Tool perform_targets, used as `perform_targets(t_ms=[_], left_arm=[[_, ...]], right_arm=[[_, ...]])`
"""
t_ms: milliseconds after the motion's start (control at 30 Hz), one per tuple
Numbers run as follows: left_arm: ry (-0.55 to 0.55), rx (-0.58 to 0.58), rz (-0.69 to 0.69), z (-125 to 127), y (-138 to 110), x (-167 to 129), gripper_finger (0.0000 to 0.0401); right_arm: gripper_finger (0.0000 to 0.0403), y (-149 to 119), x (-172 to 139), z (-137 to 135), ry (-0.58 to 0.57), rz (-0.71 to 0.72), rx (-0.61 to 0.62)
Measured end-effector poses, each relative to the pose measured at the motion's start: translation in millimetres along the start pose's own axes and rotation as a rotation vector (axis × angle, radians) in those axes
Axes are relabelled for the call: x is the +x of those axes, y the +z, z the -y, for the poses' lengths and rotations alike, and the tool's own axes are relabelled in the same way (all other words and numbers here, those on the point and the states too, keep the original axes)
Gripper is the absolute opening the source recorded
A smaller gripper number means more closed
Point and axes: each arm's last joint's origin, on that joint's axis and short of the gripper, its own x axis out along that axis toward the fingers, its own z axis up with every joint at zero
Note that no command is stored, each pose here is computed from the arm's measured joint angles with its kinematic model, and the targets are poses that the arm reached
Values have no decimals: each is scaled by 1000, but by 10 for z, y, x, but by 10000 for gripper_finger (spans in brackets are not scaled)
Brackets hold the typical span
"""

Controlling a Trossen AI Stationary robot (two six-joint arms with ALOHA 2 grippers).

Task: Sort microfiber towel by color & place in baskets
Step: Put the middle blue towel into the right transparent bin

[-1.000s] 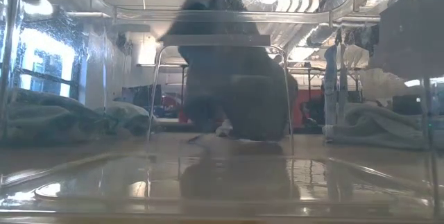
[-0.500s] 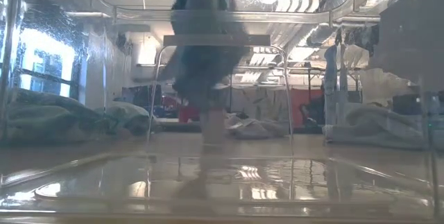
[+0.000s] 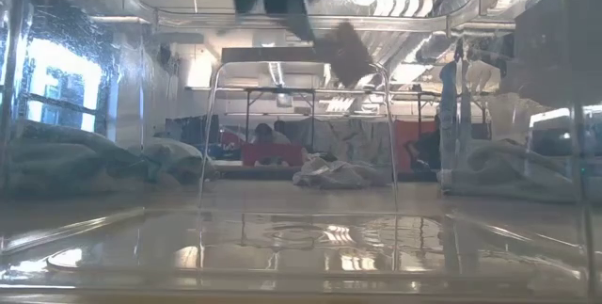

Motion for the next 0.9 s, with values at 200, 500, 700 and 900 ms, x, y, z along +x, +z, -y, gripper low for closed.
perform_targets(t_ms=[200, 500, 700, 900], left_arm=[[-140, 6, 25, 155, 53, -102, 0], [-240, -70, 63, 427, 60, -80, 0], [-253, -89, 19, 619, -36, 125, 0], [-204, -132, -26, 721, -155, 421, 0]], right_arm=[[0, 0, 0, 0, 0, 0, 0], [0, 0, 0, 0, 0, 0, 0], [0, 0, 0, 0, 0, 0, 0], [0, 0, 0, 0, 0, 0, 0]])
